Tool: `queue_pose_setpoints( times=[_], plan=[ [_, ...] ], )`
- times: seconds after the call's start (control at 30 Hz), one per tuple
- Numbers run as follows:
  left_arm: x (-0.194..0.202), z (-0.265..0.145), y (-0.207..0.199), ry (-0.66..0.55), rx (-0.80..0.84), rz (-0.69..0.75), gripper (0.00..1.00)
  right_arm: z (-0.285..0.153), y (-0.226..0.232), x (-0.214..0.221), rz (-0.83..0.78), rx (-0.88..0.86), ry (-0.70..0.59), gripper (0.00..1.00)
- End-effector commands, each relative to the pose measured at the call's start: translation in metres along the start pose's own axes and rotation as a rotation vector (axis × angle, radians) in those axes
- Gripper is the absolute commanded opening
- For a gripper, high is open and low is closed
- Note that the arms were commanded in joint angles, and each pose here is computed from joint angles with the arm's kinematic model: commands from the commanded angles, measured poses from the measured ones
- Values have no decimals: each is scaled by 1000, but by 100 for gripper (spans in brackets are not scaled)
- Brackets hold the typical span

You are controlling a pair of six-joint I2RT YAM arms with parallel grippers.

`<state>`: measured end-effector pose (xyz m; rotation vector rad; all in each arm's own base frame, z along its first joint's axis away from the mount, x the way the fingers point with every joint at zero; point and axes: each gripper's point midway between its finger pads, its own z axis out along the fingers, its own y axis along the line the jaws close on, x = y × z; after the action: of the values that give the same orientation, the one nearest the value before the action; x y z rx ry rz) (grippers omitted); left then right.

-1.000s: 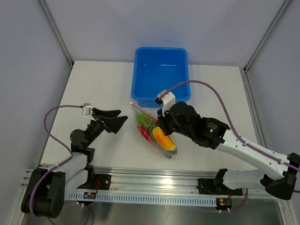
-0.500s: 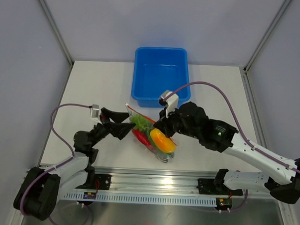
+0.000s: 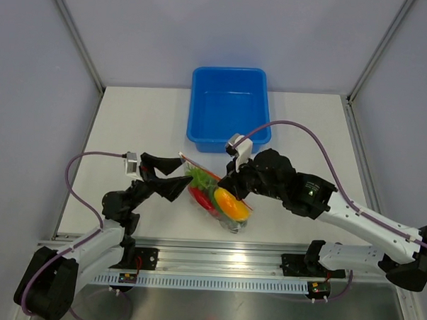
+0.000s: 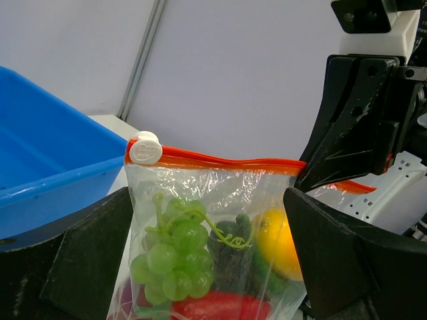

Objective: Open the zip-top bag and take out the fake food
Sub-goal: Pick up the zipper food storage bag at the center of the board.

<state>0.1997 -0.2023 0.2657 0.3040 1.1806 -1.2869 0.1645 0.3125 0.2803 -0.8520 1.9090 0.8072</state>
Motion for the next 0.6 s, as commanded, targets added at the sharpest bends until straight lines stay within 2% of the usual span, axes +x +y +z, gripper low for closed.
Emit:
queue_pose_setpoints(
  times=[0.0,0.1,0.17,0.23,0.33,0.4,0.43,0.47,0.5,0.57],
  plan=[
    [-63,-1,-56,-264,218,227,95,-16,13,-41,13,-62,-166,0],
    [-62,-2,-54,-269,208,232,92,-20,12,-42,16,-56,-177,0],
    [-62,-3,-54,-272,203,241,87,-21,10,-42,18,-50,-179,0],
    [-62,-4,-54,-276,201,245,76,-24,11,-43,18,-54,-189,0],
    [-60,-2,-53,-268,200,242,71,-23,10,-42,21,-51,-188,0],
    [-60,0,-52,-263,202,237,71,-21,10,-41,21,-51,-185,0],
    [-58,0,-50,-257,197,235,73,-21,11,-42,22,-53,-186,0],
    [-57,1,-48,-256,191,243,81,-21,11,-42,20,-56,-184,0],
    [-56,0,-46,-252,185,250,85,-21,12,-41,20,-57,-183,0],
    [-55,0,-43,-252,174,271,85,-21,12,-41,21,-62,-182,0]
  ],
)
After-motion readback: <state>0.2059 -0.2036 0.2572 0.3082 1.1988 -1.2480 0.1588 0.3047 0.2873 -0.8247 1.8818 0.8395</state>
